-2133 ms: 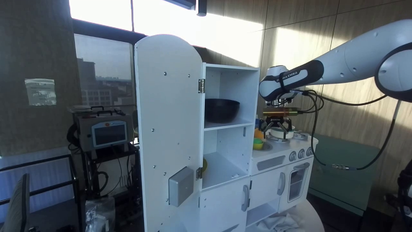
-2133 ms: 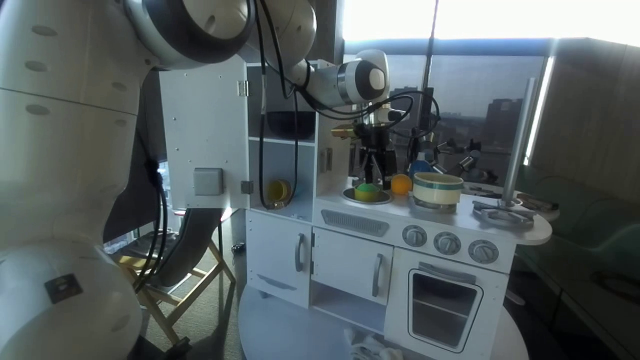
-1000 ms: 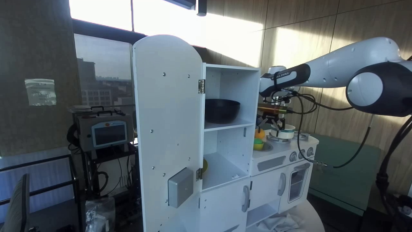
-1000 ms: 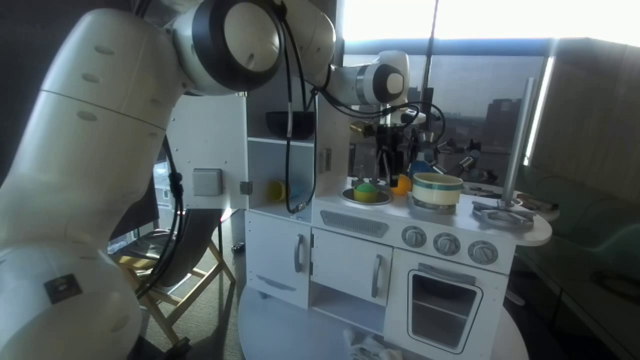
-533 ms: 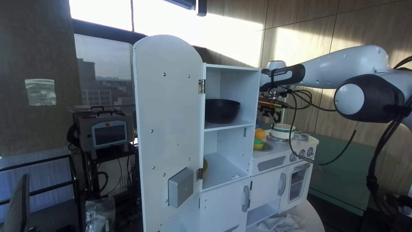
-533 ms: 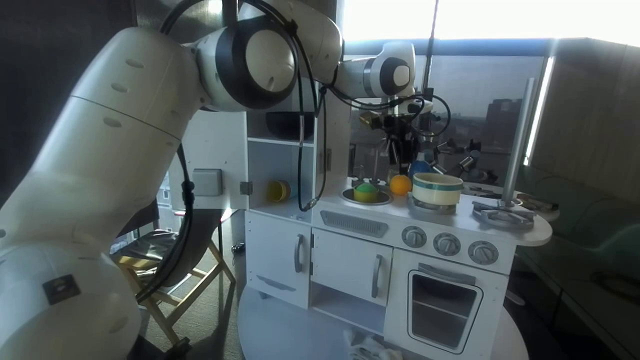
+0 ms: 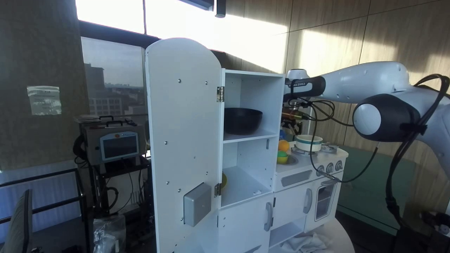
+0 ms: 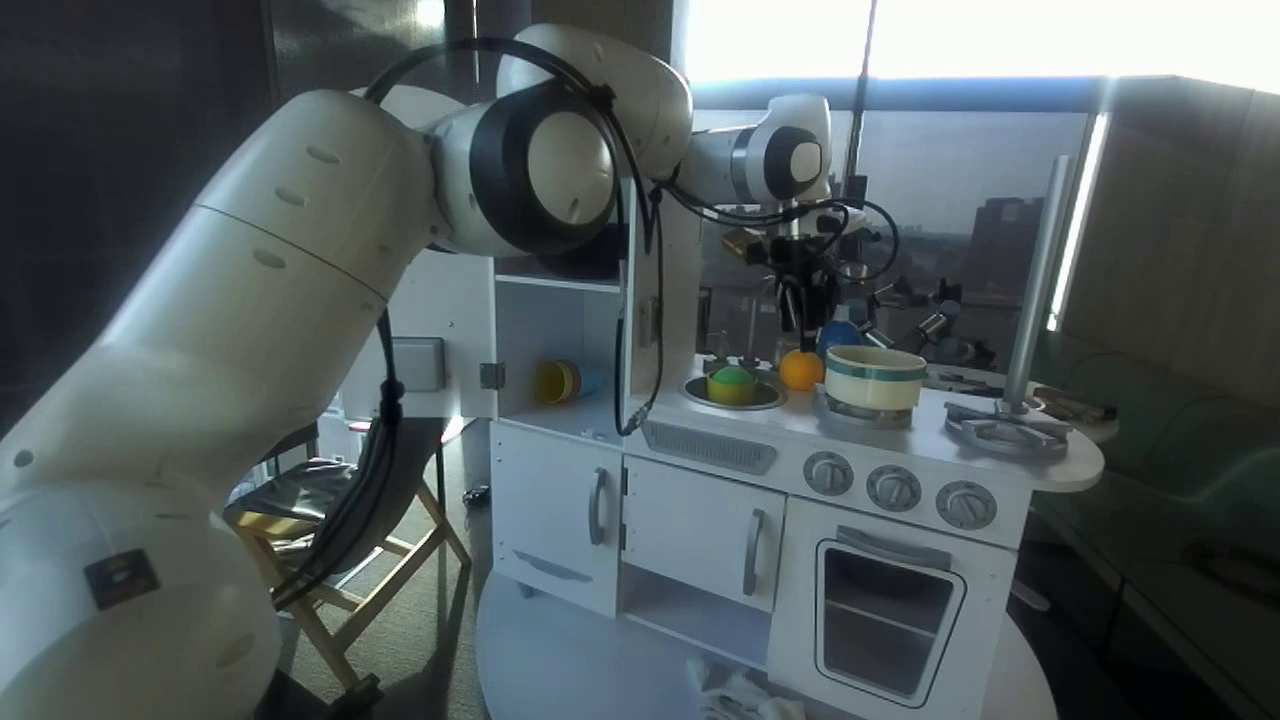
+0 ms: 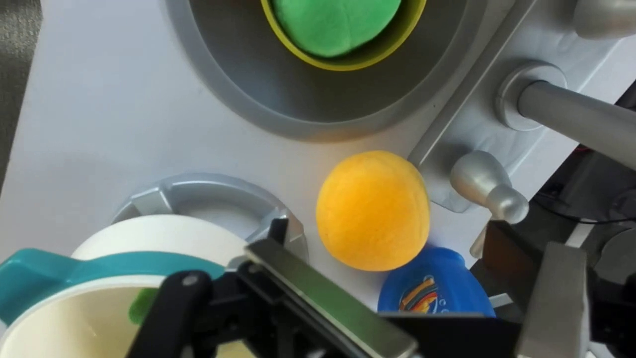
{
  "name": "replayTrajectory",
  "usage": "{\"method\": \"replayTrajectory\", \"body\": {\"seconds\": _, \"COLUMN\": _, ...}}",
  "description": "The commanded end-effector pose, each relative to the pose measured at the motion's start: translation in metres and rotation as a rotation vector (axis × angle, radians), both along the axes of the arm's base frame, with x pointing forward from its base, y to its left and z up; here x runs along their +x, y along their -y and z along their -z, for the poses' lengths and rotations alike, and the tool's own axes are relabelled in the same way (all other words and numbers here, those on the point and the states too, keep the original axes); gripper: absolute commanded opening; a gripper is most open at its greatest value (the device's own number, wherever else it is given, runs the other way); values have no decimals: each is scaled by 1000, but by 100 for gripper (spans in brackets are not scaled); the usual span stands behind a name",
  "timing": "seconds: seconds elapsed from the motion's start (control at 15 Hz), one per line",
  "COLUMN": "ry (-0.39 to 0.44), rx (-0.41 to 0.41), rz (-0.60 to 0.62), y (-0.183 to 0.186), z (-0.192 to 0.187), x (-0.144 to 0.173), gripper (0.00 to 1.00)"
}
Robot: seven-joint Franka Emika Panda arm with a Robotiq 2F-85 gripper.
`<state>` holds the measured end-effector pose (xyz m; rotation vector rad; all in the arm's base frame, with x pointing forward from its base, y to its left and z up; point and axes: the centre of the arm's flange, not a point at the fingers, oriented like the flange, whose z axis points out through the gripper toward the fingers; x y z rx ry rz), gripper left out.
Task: Put the orange and green plushies in the white bowl
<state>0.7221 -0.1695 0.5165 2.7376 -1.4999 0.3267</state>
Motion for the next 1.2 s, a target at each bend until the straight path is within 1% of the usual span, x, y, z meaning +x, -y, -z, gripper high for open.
{"method": "replayTrajectory", "body": {"seconds": 0.0, "ry": -19, "rx": 23, "rz": 11, "y": 0, "z": 4, "x": 27, "gripper": 100}}
{"method": "replayTrajectory", "body": {"seconds": 0.27, "ry": -51, "rx": 28, "rz": 13, "y": 1, "z": 21, "x": 26, "gripper": 100}}
{"method": "replayTrajectory", "body": {"seconds": 0.4, "ry": -47, "rx": 24, "rz": 12, "y": 1, "z": 22, "x": 22, "gripper": 100}}
{"method": "replayTrajectory", "body": {"seconds": 0.53, "ry": -39, "rx": 18, "rz": 4, "y": 1, "z": 20, "x": 19, "gripper": 75}}
{"method": "replayTrajectory", "body": {"seconds": 0.6, "ry": -38, "rx": 14, "rz": 4, "y": 1, "z": 19, "x": 18, "gripper": 68}}
{"method": "replayTrajectory", "body": {"seconds": 0.67, "ry": -36, "rx": 11, "rz": 3, "y": 1, "z": 18, "x": 17, "gripper": 59}}
{"method": "replayTrajectory", "body": {"seconds": 0.8, "ry": -41, "rx": 10, "rz": 8, "y": 3, "z": 19, "x": 17, "gripper": 44}}
{"method": "replayTrajectory", "body": {"seconds": 0.87, "ry": -44, "rx": 14, "rz": 7, "y": 4, "z": 20, "x": 17, "gripper": 35}}
{"method": "replayTrajectory", "body": {"seconds": 1.0, "ry": -48, "rx": 10, "rz": 15, "y": 4, "z": 23, "x": 15, "gripper": 21}}
{"method": "replayTrajectory", "body": {"seconds": 1.07, "ry": -46, "rx": 13, "rz": 12, "y": 3, "z": 24, "x": 12, "gripper": 18}}
{"method": "replayTrajectory", "body": {"seconds": 1.13, "ry": -48, "rx": 11, "rz": 17, "y": 1, "z": 23, "x": 10, "gripper": 17}}
